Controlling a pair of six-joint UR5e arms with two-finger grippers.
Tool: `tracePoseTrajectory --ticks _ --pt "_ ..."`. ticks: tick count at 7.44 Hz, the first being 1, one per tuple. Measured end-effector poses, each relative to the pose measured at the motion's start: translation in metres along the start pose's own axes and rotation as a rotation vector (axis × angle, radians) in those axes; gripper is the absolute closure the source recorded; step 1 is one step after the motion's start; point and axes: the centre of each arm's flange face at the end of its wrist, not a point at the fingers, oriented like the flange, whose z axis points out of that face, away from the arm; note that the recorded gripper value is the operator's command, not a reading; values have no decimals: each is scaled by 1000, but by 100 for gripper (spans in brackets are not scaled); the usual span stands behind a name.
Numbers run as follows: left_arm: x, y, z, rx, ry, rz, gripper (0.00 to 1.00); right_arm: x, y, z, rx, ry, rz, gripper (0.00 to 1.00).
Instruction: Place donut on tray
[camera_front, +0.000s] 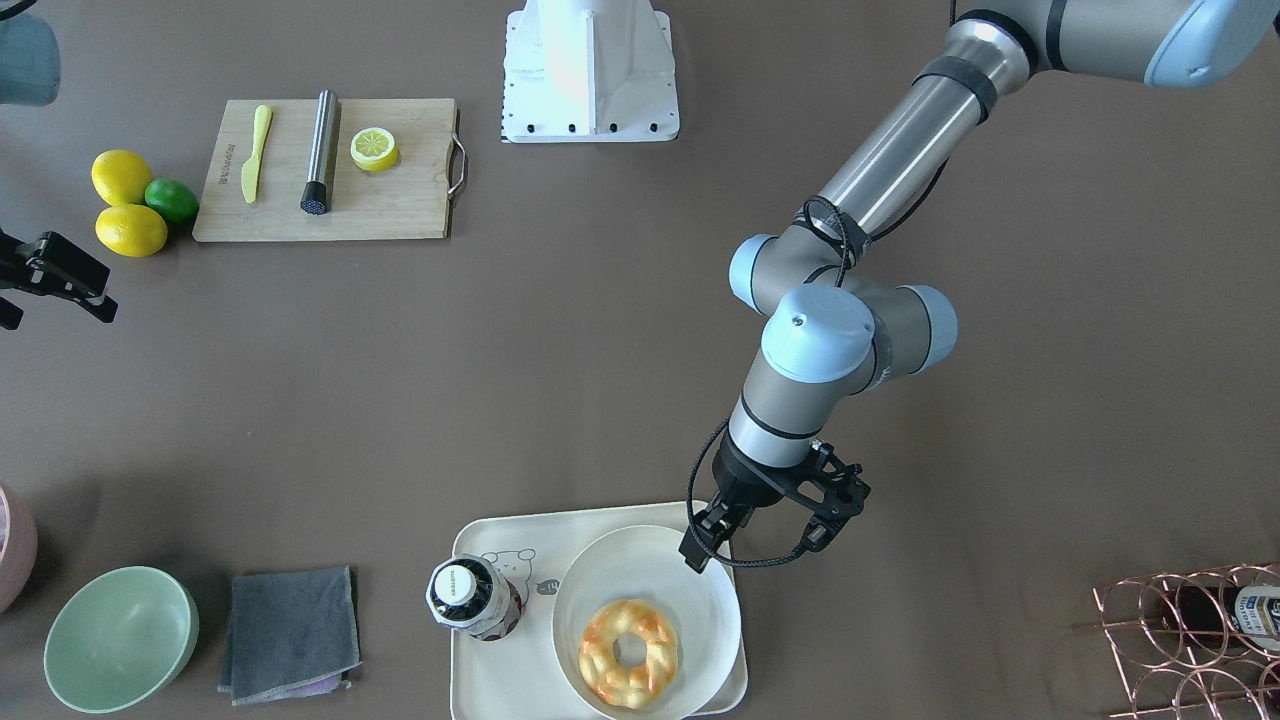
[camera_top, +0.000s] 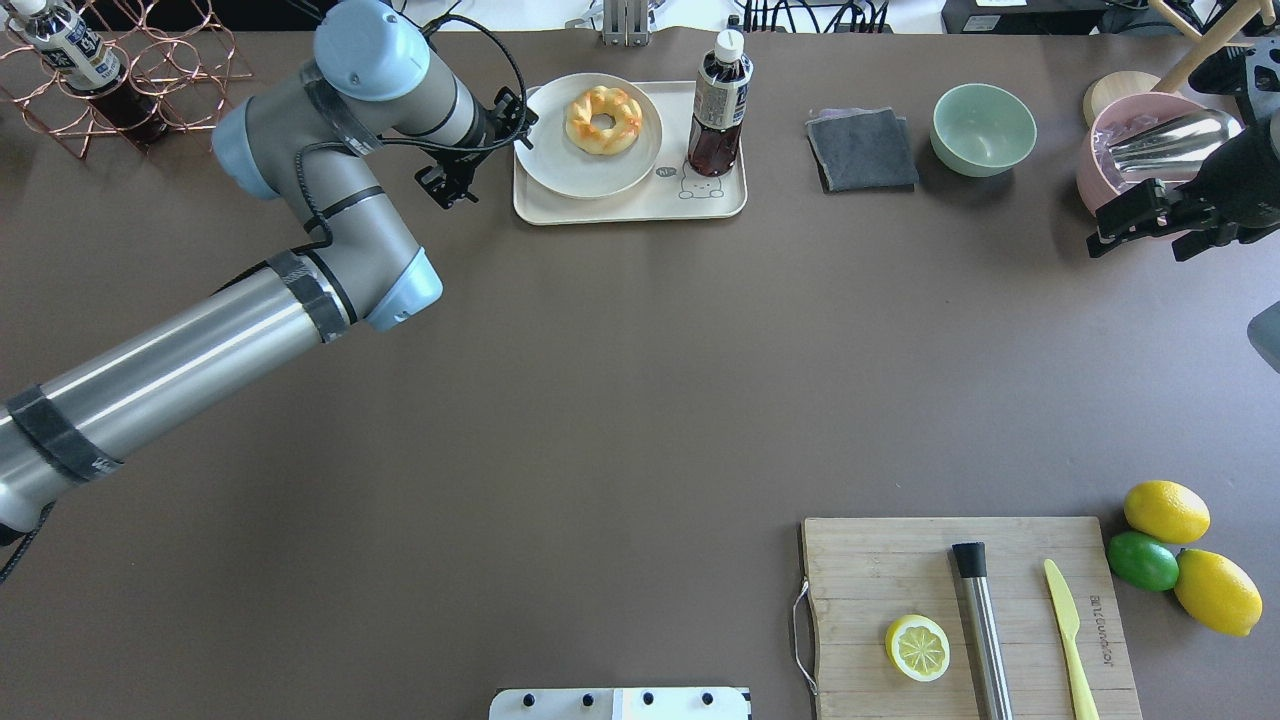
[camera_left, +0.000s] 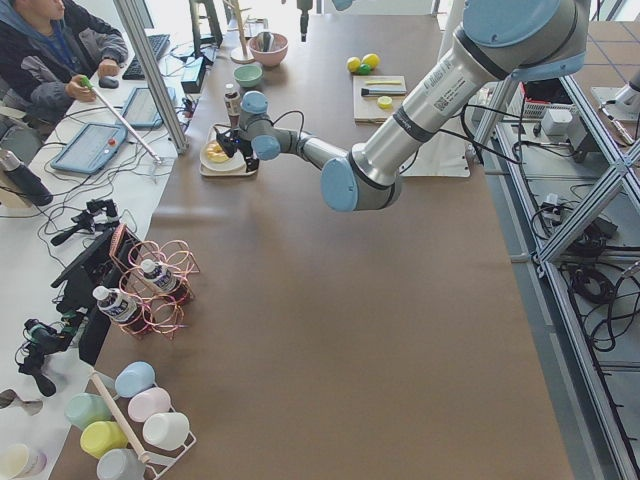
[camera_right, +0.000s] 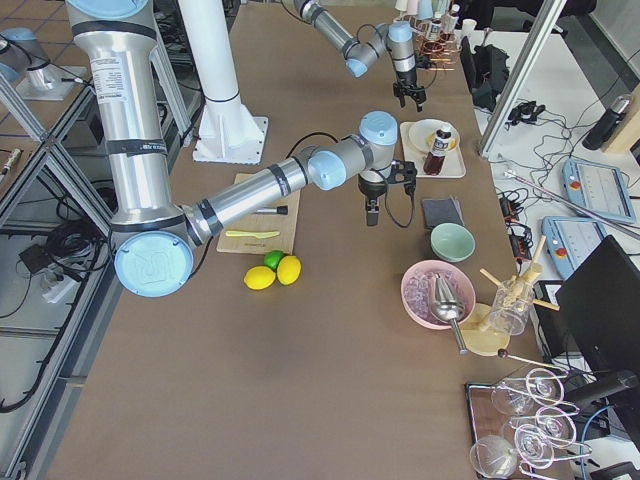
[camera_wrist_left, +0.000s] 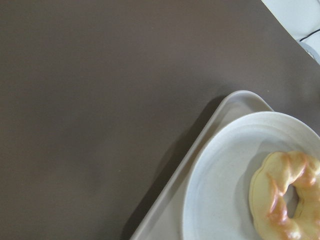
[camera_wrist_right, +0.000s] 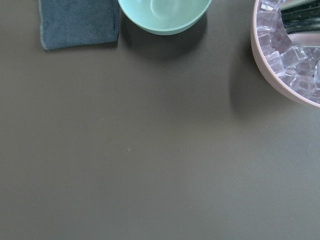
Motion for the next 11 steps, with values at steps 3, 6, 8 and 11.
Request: tracePoseTrajectory --ticks 3,6,8,11 --pt "-93 -33 -83 -92 -68 266 2 18 4 5 -11 15 -53 0" --pt "-212 -76 -176 -63 -124 528 2 37 6 8 -15 37 -42 0" --pt "-297 -138 -232 -67 -151 669 2 62 6 2 -7 52 -43 0" --pt "-447 -228 -312 -60 -196 919 2 110 0 -10 3 70 -95 0"
